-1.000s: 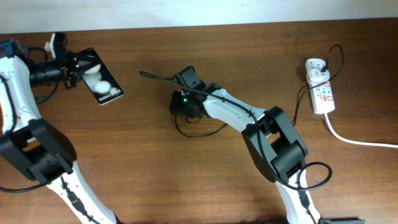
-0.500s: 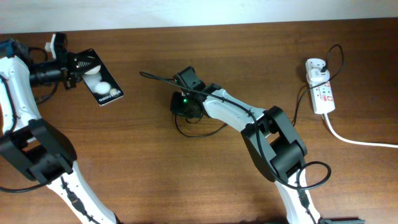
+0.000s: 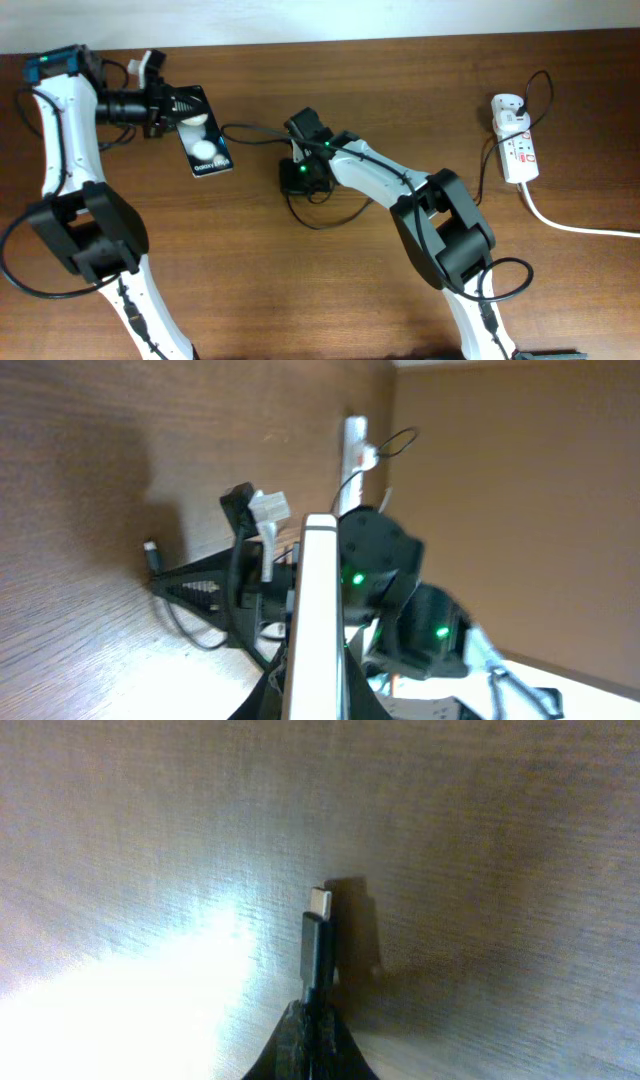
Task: Plug charger to phone and switch on socket
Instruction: 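Lift the cable end with the right gripper toward the held phone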
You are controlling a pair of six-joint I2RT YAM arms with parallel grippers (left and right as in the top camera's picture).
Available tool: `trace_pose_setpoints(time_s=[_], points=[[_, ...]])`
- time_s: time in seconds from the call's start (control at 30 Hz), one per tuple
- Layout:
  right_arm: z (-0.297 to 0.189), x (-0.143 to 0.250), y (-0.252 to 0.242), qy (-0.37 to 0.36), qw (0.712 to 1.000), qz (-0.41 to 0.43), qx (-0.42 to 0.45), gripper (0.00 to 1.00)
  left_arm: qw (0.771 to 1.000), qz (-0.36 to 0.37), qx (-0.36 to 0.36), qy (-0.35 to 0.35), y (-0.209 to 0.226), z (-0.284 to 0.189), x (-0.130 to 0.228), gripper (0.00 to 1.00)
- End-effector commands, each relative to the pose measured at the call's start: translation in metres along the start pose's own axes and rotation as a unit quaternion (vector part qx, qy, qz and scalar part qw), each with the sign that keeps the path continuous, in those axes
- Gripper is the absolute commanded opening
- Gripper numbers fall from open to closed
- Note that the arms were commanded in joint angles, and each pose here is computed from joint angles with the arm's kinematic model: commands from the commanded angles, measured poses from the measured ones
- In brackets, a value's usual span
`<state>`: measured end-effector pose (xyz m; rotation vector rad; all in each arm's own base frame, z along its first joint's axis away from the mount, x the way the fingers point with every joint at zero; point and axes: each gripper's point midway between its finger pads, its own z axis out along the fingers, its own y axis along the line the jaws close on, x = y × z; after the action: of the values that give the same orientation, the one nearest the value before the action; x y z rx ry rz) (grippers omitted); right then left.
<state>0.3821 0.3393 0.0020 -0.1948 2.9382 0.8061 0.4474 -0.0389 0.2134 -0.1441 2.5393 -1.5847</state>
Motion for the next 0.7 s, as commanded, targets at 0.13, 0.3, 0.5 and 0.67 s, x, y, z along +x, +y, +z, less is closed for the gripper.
trace_pose_setpoints(time_s=[0.13,0.3,0.5,0.67], points=[[-0.093,-0.009,0.006,-0.025,0.993,-0.113,-0.021,0.04,0.998,0.038,-0.034,0.026,-0.013,0.017,0.011,0.0],[-0.189,-0.021,0.009,-0.1,0.989,-0.103,-0.028,0.04,0.997,0.066,-0.031,0.028,-0.014,0.017,0.011,0.0],[-0.283,0.003,0.03,-0.161,0.978,-0.122,-0.06,0.04,0.994,0.103,-0.011,0.039,-0.027,0.03,0.015,0.0],[-0.329,0.038,0.039,-0.181,0.972,-0.125,-0.076,0.04,0.986,0.15,0.012,0.064,-0.044,0.054,0.025,0.0]])
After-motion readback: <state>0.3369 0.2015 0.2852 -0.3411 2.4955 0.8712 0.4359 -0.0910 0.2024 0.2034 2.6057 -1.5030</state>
